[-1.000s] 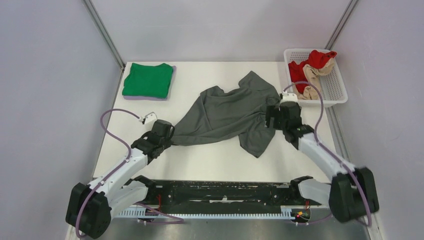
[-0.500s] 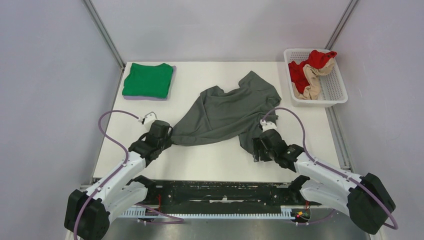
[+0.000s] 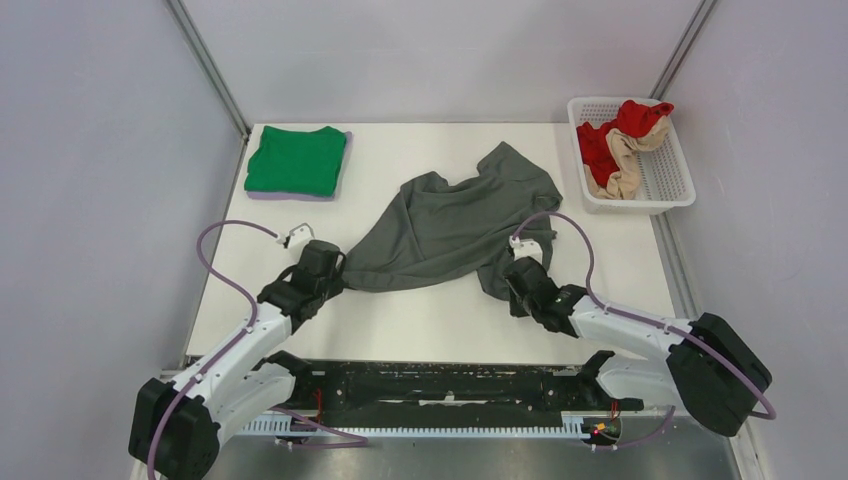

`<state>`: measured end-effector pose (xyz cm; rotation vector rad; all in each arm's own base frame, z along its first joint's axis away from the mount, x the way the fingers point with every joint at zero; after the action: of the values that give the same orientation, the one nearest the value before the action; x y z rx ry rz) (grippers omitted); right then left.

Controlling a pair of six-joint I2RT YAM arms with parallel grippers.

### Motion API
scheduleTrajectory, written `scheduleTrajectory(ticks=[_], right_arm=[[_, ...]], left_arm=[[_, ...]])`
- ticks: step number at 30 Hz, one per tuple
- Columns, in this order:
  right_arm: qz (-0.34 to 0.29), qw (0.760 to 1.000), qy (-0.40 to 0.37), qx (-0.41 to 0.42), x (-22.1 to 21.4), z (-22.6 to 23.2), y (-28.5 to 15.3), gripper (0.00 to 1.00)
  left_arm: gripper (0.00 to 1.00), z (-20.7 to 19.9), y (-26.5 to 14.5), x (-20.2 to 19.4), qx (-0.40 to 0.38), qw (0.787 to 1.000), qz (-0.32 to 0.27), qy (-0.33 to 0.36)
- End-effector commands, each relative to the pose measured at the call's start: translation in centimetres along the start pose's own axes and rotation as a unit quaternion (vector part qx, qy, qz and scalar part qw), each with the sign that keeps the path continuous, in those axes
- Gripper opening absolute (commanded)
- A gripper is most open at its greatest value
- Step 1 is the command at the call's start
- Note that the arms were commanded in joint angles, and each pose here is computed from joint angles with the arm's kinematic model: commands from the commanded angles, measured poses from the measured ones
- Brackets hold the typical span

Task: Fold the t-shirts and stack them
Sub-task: Flatten out the tshirt

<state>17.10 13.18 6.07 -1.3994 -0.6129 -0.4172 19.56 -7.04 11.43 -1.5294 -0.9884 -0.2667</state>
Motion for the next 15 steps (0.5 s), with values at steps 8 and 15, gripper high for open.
scheduleTrajectory(ticks=[8, 15], right_arm=[[-0.154, 0.977, 0.046, -0.137, 9.0, -3.2, -0.9, 0.00], [-0.322, 0.925, 0.087, -0.184, 19.2, -6.5, -8.9, 0.00]], left_arm=[[0.02, -3.5, -0.2, 5.4, -0.012, 0.996, -0.074, -0.038], [0.02, -8.2, -5.0, 14.5, -0.070, 0.981, -0.176, -0.045]])
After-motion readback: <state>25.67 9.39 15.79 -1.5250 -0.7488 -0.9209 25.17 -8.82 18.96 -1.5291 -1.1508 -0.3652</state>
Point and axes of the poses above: each gripper's point midway between its finger pads, its own y axis out along the fingers, its own z axis along the line the jaws close on, x = y × z, the point moved 6 cm from there along -y, back along the fingers, and after that the axes turned 2 degrees about y, right-handed, at the moved point
